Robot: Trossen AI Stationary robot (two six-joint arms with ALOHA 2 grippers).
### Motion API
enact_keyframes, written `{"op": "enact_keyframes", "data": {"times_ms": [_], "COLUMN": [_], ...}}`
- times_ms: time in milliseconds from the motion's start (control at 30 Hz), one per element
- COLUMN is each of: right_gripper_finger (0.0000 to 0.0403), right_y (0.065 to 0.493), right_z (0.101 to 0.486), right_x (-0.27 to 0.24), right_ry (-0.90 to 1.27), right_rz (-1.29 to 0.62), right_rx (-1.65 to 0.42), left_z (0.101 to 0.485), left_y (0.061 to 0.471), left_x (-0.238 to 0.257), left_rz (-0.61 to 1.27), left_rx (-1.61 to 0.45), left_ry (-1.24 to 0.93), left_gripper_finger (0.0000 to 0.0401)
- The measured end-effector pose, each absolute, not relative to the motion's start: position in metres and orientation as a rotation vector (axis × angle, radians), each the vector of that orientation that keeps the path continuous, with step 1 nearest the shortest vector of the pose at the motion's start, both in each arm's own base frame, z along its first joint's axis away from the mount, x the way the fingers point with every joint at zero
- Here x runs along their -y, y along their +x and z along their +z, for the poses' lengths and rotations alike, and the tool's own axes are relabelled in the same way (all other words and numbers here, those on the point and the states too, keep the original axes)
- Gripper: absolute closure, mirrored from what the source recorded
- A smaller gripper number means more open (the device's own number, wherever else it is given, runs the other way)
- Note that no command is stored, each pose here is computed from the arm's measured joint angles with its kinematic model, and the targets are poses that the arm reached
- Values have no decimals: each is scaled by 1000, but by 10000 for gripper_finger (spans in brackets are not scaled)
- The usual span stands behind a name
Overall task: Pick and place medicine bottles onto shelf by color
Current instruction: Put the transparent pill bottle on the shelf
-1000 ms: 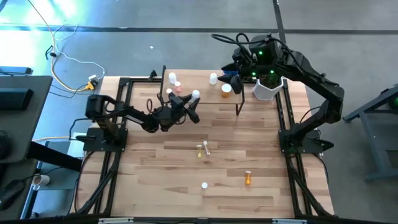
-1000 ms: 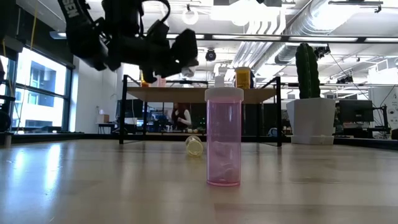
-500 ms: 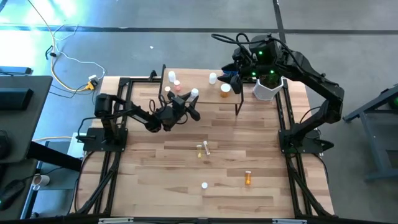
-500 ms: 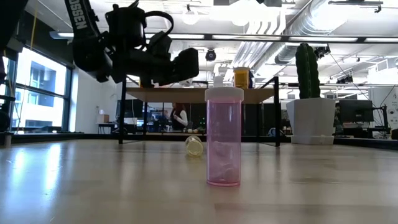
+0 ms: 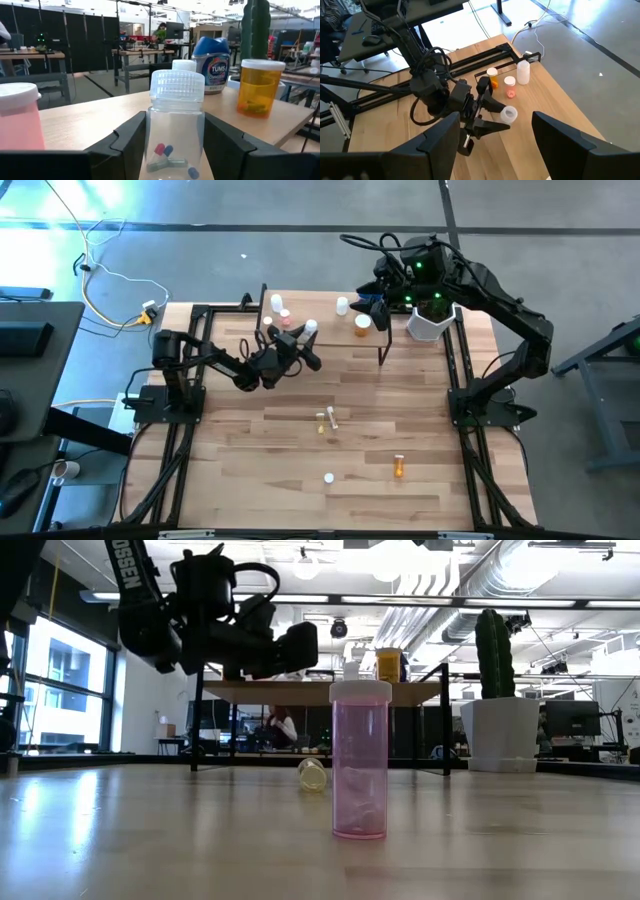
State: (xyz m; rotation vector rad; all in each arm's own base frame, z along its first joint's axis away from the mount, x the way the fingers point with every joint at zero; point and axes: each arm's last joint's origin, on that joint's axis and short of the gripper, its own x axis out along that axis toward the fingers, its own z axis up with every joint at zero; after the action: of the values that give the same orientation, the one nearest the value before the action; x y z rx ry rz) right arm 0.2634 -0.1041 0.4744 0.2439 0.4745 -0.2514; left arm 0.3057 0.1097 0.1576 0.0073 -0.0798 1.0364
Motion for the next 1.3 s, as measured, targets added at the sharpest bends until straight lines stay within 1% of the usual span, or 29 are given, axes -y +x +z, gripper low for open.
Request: {"op": "enact_keyframes", "data": {"times_ms": [767, 867, 1033, 1167, 1300], "right_gripper_finger": [164, 164, 164, 164, 164], "right_y": [263, 262, 263, 262, 262], "right_z": [473, 472, 472, 472, 472], "right_x": [104, 104, 104, 104, 104], "right_ry": [273, 274, 274, 274, 275], "right_rz": [-256, -256, -255, -254, -254], "right_rx": [-491, -495, -495, -496, -499], "left_z": [157, 158, 158, 159, 160], "left_y": [307, 308, 315, 322, 324], "left_x": [-106, -102, -100, -96, -96], "left_rz": [1023, 1079, 1128, 1133, 1136], "left_rx": [81, 87, 13, -33, -36], "left_ry": [-5, -20, 29, 47, 44], "left_gripper_finger": [230, 226, 222, 227, 230]}}
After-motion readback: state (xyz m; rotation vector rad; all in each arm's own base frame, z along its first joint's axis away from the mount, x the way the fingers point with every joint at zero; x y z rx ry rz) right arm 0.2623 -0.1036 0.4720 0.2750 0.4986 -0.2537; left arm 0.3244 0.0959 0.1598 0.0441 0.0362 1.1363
